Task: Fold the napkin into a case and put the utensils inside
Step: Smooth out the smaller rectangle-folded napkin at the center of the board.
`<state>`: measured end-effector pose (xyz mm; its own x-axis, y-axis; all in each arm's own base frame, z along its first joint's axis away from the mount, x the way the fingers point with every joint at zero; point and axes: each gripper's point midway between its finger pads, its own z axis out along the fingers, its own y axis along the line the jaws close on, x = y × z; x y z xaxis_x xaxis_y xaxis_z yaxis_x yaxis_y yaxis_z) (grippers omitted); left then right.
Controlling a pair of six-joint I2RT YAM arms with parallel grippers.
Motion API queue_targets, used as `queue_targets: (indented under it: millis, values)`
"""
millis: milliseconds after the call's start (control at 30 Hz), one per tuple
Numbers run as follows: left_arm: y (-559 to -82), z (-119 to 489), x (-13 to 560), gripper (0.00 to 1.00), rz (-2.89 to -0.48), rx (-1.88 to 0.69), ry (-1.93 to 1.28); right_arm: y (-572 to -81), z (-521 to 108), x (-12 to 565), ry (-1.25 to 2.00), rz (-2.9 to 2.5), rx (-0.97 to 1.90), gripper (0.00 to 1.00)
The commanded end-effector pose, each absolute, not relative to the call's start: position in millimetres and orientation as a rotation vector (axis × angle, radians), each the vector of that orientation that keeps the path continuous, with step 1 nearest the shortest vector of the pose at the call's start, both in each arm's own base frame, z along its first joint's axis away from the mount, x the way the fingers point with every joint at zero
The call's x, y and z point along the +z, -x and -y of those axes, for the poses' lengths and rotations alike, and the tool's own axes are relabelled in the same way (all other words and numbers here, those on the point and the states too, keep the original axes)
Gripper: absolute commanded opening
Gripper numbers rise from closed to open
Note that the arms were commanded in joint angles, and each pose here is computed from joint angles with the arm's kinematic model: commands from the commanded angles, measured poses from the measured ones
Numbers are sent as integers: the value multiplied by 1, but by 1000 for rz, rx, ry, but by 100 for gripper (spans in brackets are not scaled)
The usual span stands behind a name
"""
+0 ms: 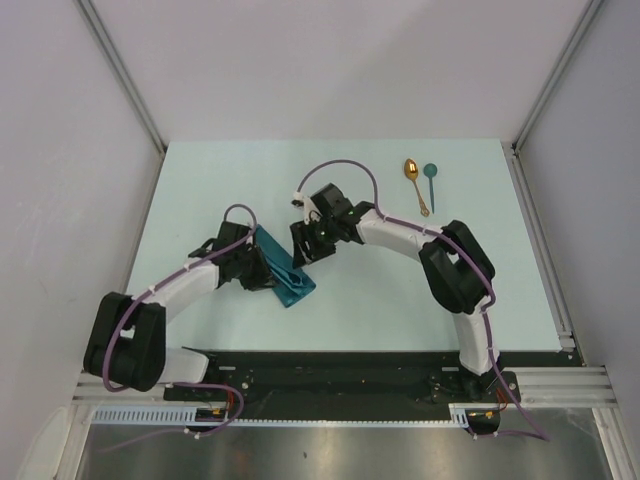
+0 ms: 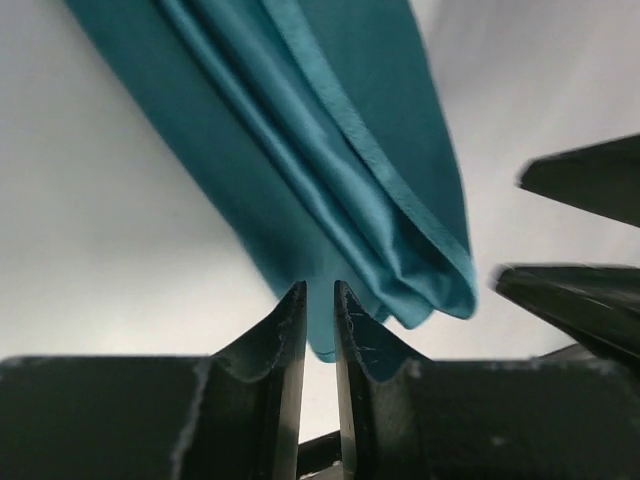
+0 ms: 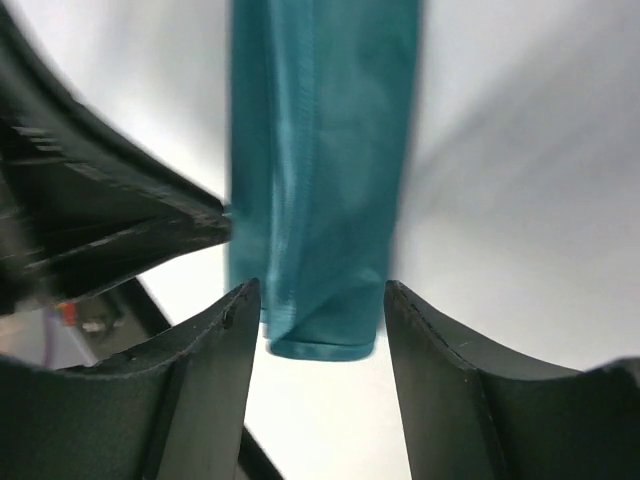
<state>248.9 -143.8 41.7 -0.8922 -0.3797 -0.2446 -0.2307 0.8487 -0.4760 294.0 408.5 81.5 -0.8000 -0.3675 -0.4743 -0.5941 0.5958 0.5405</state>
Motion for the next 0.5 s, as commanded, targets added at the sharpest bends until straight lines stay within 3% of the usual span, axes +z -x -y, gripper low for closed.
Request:
queue_targets:
  millis: [0, 233, 467]
  values:
    - [-252, 157, 58, 21, -2588, -757, 533, -284, -406, 99, 924, -2405, 771, 56]
    - [-256, 116, 56, 15, -2545, -560, 826, -270, -414, 109, 1192, -2226, 367, 56]
    - [-271, 110, 60, 15, -2484, -705, 920, -262, -432, 106, 1313, -2166, 260, 54]
